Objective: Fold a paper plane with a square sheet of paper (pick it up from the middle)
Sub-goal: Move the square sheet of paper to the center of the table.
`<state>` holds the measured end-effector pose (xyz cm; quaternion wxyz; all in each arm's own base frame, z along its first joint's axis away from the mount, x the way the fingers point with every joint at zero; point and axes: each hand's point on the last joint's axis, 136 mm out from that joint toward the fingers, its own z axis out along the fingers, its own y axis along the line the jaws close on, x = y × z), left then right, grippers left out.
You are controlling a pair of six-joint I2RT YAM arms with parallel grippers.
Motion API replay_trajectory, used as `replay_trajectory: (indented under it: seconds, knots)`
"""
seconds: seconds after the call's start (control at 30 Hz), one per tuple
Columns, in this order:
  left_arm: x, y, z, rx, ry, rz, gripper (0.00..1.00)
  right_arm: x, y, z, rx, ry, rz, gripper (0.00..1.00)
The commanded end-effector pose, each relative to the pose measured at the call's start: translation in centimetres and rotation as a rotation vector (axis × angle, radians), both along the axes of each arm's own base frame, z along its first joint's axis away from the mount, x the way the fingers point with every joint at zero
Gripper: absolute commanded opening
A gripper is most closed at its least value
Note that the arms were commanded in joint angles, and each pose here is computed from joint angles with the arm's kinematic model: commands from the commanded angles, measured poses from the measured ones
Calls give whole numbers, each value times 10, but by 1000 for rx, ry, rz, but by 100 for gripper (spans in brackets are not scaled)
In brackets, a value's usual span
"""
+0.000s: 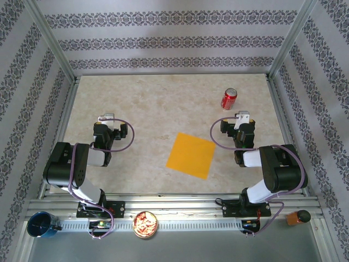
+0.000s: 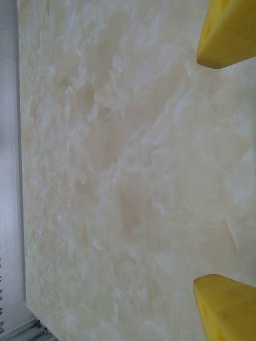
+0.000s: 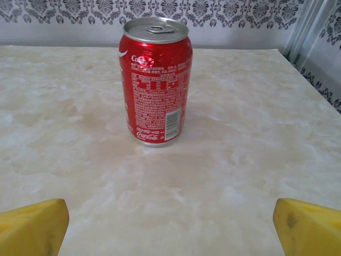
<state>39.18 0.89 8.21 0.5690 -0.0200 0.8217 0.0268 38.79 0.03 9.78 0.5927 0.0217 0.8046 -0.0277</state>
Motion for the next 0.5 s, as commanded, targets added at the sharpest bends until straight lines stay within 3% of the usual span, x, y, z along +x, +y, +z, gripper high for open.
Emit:
replay_trajectory:
  seconds: [0.0,0.1,0.27,0.47]
  knots:
    - [3,6,29,3,-40,29,99,1,3,12,6,-24,23,98]
    - [1,15,43,-9,18,86,99,4,-1,35,14,1,-3,98]
    - [-7,31,95,-76,-65,207,99,-9,-12,67,88,60,-97,98]
    - [-20,4,126,-255,-18,92,99,-39,-5,92,276,248,-135,98]
